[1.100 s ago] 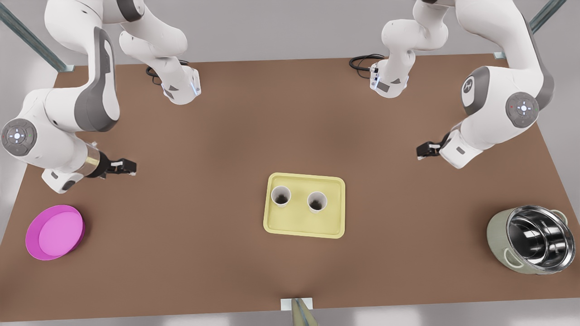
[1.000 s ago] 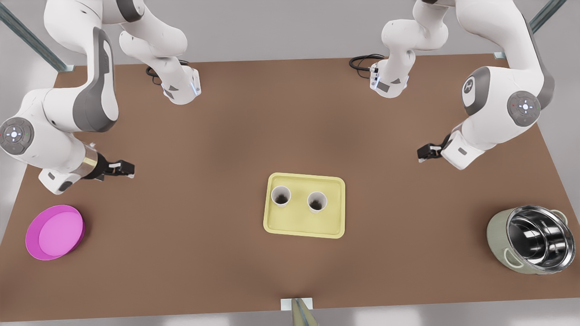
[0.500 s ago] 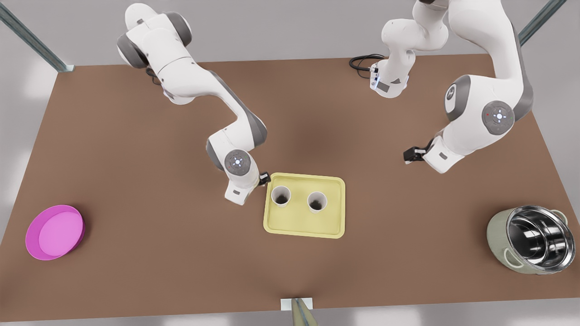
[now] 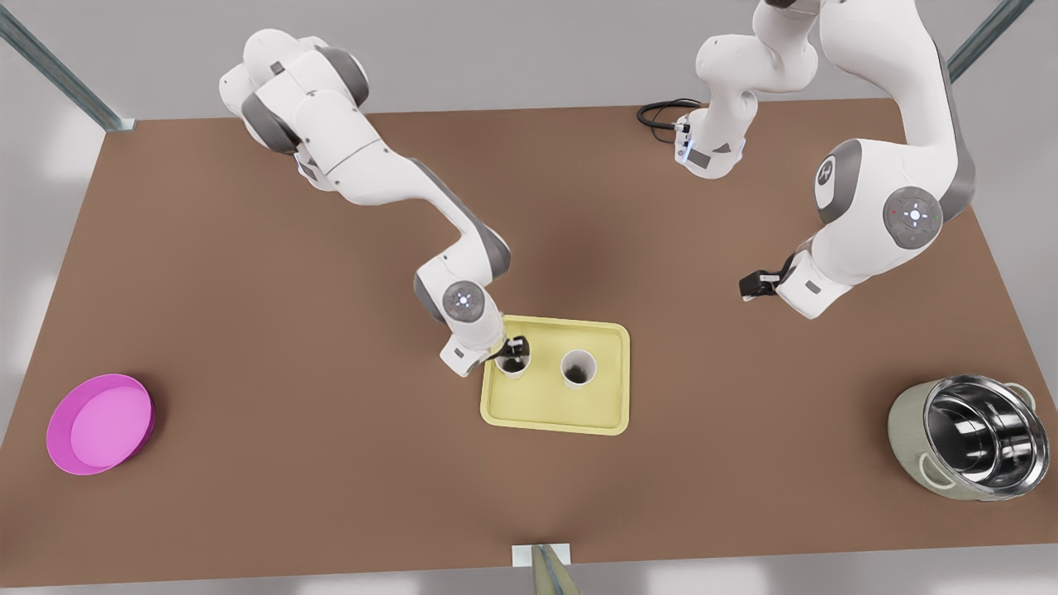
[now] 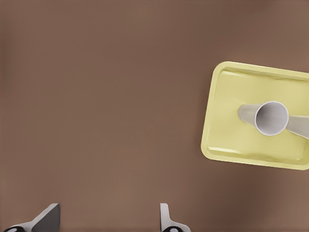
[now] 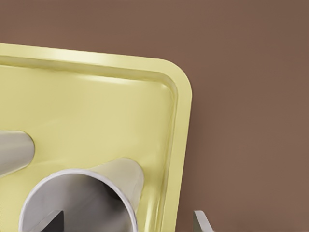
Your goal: Use the left arm to pick up the white IKEA cup from the tray and place it on the middle-left position; use the right arm to pick up the white IKEA cup from the tray and place it on the middle-right position
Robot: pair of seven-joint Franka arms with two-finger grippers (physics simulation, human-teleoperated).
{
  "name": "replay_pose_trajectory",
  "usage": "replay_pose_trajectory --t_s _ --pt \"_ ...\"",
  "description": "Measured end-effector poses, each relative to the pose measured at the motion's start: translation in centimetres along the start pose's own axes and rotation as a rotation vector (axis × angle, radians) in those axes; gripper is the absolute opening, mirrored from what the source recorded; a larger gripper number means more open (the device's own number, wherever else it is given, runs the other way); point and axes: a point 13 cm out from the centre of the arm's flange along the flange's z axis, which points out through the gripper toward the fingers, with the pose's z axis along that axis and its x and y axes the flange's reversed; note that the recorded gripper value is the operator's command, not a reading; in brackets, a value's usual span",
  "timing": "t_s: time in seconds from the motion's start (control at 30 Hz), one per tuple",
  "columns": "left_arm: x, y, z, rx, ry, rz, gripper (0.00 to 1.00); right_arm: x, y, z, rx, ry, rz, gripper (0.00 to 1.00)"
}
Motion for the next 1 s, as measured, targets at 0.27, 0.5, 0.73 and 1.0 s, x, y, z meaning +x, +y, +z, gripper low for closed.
replay_pose_trajectory --t_s 0.27,0.5,0.73,1.0 --pt "0.2 -0.5 0.0 -0.003 0.000 0.004 1.00 0.2 -0.2 1.9 -0.002 0.006 0.100 0.55" --pt "0.0 0.2 -0.1 -0.014 -0.004 -0.006 1.00 0.2 -0.4 2.4 0.001 0.005 0.159 0.27" --pt "0.0 -0.1 -1.0 -0.014 -0.019 -0.004 1.00 -1.5 -0.2 -1.1 -0.036 -0.027 0.214 0.12" --pt "-1.5 -19.5 5.6 -0.035 -0.027 0.172 1.00 -10.9 -18.0 -13.5 -0.010 -0.088 0.377 0.10"
